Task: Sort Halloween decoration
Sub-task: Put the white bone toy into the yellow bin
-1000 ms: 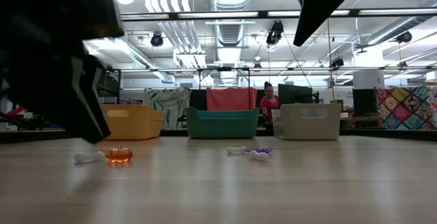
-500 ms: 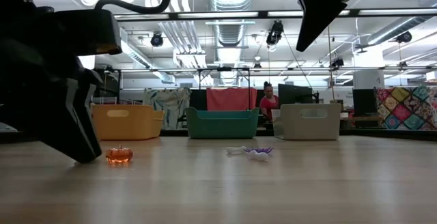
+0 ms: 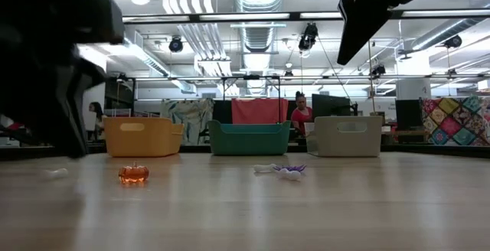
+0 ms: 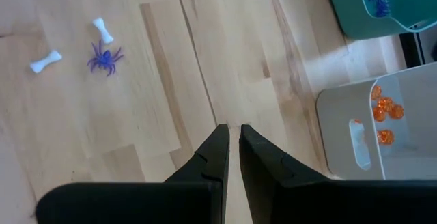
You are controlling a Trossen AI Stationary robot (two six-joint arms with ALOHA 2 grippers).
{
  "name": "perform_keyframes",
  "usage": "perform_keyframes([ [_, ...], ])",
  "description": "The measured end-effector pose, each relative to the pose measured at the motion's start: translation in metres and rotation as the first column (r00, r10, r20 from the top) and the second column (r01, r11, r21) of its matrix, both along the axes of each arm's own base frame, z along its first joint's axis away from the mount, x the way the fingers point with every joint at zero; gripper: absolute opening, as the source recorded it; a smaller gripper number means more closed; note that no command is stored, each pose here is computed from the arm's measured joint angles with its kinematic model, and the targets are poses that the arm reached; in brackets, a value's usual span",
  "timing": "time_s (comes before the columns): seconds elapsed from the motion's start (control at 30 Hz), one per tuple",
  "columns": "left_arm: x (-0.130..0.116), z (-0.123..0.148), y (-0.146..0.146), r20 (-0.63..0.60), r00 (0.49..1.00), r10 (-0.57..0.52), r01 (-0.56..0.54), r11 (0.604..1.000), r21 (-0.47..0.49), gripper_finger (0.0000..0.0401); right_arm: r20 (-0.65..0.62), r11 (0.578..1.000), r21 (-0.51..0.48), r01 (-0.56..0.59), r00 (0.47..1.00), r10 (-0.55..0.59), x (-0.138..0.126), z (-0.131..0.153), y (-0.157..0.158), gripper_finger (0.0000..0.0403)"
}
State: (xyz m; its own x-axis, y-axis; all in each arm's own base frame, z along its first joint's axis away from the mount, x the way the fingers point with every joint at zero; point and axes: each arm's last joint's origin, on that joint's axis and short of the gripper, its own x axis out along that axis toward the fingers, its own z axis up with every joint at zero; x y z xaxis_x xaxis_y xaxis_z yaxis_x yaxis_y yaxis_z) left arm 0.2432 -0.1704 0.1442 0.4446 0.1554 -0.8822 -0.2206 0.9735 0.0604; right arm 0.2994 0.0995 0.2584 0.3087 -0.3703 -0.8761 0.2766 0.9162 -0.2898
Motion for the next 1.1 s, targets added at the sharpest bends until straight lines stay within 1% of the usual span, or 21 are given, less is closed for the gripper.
perform_keyframes([
  [0.03, -0.002, 0.005, 0.001, -0.001, 1.0, -0.001, 0.001, 1.0, 0.003, 0.0, -0.001, 1.0, 0.0, 0.0, 1.0, 0.0, 0.0, 0.0, 0.0, 0.0027],
  [0.1, -0.007, 0.012, 0.003, -0.018, 0.999, -0.036, 0.036, 0.999, 0.014, 0.0, -0.001, 1.0, 0.0, 0.0, 1.0, 0.0, 0.0, 0.0, 0.0, 0.0027],
  [0.2, -0.014, 0.023, 0.002, -0.019, 0.996, -0.082, 0.082, 0.997, -0.001, 0.0, -0.001, 1.0, 0.0, 0.0, 1.0, 0.0, 0.0, 0.0, 0.0, 0.0027],
  [0.27, -0.017, 0.029, 0.0, -0.014, 0.988, -0.154, 0.154, 0.988, 0.0, 0.0, -0.001, 1.0, 0.0, 0.0, 1.0, 0.0, 0.0, 0.0, 0.0, 0.0027],
  [0.3, -0.018, 0.03, -0.001, -0.019, 0.986, -0.164, 0.164, 0.986, -0.005, 0.0, -0.001, 1.0, 0.001, 0.0, 1.0, 0.0, 0.0, 0.0, 0.0, 0.0027],
  [0.43, -0.021, 0.03, 0.004, -0.047, 0.998, -0.035, 0.033, 0.999, -0.042, 0.0004, 0.001, 1.0, 0.001, 0.0, 1.0, 0.0, 0.0, 0.0, 0.0, 0.0027],
  [0.5, -0.022, 0.028, 0.003, -0.071, 0.996, -0.048, 0.046, 0.998, -0.038, 0.0017, 0.005, 1.0, 0.004, 0.006, 1.0, -0.006, 0.0, 0.0, 0.0, 0.0027],
  [0.57, -0.025, 0.026, -0.001, -0.078, 0.992, -0.103, 0.102, 0.995, -0.021, 0.0037, 0.005, 1.0, 0.004, 0.007, 1.0, -0.007, 0.0, 0.0, 0.0, 0.0027],
  [0.63, -0.027, 0.024, -0.005, -0.092, 0.979, -0.182, 0.184, 0.983, 0.009, 0.0061, 0.005, 1.0, 0.004, 0.006, 1.0, -0.006, 0.0, 0.0, 0.0, 0.0027],
  [0.73, -0.029, 0.021, -0.008, -0.117, 0.952, -0.284, 0.294, 0.952, 0.087, 0.01, 0.005, 1.0, 0.004, 0.006, 1.0, -0.006, 0.0, 0.0, 0.0, 0.0027],
  [0.87, -0.027, 0.018, -0.008, -0.136, 0.927, -0.349, 0.368, 0.916, 0.16, 0.0141, 0.005, 1.0, 0.004, 0.007, 1.0, -0.007, 0.0, 0.0, 0.0, 0.0027],
  [1.0, -0.024, 0.016, -0.006, -0.163, 0.901, -0.401, 0.429, 0.88, 0.203, 0.0154, 0.005, 1.0, 0.004, 0.007, 1.0, -0.007, 0.0, 0.0, 0.0, 0.0027],
  [1.1, -0.021, 0.014, -0.004, -0.167, 0.894, -0.416, 0.445, 0.871, 0.211, 0.0149, 0.005, 1.0, 0.004, 0.006, 1.0, -0.006, 0.0, 0.0, 0.0, 0.0027],
])
